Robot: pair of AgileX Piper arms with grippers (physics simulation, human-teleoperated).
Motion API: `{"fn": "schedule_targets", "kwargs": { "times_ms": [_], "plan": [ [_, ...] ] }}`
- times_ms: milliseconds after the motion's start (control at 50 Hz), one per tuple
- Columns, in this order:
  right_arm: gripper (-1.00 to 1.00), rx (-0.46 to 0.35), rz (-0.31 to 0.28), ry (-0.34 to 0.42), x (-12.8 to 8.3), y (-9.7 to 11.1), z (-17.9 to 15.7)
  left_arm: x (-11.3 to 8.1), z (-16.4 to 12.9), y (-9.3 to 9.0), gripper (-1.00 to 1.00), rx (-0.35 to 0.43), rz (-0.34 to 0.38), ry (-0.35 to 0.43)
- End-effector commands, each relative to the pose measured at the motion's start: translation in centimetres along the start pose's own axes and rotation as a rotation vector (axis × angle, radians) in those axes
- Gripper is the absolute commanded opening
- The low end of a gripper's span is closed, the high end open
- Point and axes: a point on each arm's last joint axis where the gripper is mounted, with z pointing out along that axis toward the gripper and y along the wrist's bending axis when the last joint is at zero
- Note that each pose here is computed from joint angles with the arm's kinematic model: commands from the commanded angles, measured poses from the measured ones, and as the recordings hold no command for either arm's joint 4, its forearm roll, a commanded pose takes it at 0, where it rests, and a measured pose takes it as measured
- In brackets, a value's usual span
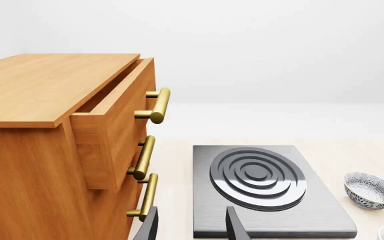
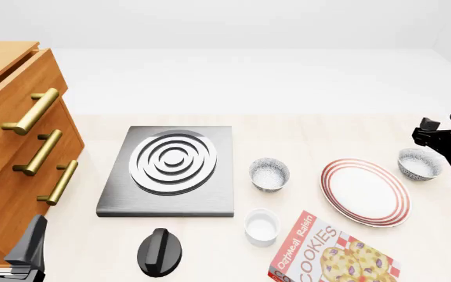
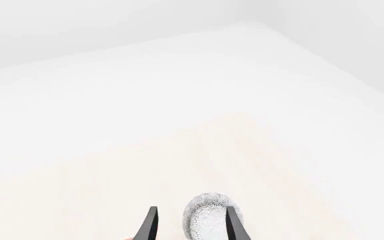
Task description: Pick the akita bowl next to the plate and place it on the plate.
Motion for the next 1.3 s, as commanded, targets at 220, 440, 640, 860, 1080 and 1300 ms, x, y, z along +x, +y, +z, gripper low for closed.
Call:
{"fn": "schedule_targets", "kwargs": {
  "times_ms": [220,440,640,860,1080,1300],
  "plan": [
    [1.0,0.044,0.015,0.022,0.8,-1.5,1.3,0.0,0.0,0.0,1.0,0.0,0.0,0.0],
    [1.0,0.054,0.035,0.033,0.7,-1.9,2.0,0.0,0.0,0.0,1.0,0.0,0.0,0.0],
    [1.0,0.067,0.047,0.043,0.9,-2.4,2.6,0.0,0.0,0.0,1.0,0.0,0.0,0.0],
    [1.0,0.082,0.06,0.053,1.1,-2.9,3.3,0.0,0.0,0.0,1.0,0.0,0.0,0.0],
    [1.0,0.101,0.083,0.062,1.2,-3.6,3.8,0.0,0.0,0.0,1.0,0.0,0.0,0.0],
    [1.0,0.118,0.1,0.07,1.4,-4.3,3.9,0.0,0.0,0.0,1.0,0.0,0.0,0.0]
  ]
}}
